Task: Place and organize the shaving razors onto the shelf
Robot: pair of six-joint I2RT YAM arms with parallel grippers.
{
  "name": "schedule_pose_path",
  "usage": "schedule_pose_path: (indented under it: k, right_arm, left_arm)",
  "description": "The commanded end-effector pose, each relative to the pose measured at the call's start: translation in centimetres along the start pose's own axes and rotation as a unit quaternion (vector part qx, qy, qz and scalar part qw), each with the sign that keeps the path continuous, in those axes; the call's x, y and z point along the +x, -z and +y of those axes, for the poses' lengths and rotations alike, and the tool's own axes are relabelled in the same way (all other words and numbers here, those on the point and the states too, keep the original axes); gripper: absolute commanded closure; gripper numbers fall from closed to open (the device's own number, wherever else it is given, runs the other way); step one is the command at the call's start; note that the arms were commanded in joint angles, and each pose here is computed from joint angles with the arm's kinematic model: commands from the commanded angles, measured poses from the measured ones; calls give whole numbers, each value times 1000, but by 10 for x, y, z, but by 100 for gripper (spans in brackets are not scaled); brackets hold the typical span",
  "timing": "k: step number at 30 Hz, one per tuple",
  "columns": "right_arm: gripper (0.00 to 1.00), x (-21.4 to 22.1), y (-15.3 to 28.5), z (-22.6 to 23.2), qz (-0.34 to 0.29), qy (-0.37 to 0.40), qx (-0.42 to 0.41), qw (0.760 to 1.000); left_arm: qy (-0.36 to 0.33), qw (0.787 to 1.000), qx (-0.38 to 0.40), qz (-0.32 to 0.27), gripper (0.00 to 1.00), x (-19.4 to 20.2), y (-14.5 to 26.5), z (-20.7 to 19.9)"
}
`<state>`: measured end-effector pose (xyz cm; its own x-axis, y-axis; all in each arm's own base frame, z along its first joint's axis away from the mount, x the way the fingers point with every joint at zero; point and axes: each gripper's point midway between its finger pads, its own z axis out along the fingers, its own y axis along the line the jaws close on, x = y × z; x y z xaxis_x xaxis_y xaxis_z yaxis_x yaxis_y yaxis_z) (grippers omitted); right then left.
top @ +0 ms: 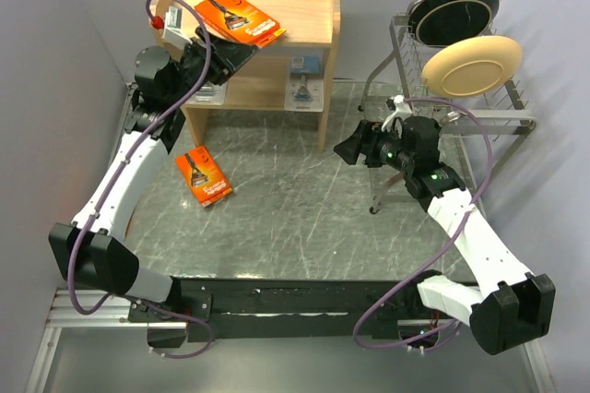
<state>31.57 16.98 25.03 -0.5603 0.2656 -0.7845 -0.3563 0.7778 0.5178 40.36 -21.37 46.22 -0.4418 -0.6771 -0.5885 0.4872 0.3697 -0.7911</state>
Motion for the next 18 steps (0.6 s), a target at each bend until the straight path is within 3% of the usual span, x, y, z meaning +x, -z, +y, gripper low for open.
schedule_pose_path:
  k: [1,13,18]
  right_arm:
    - [10,-8,3,-6,-19,-3,11,1000]
    - [10,-9,2,-14,-22,-11,22,999]
    - [10,-8,3,-17,-24,-15,27,999]
  left_arm:
    - [29,998,8,-51,50,-29,-5,-23]
    - [89,987,-84,-108,75,-47,-6,14]
    - [70,984,-84,-138,77,-70,8,5]
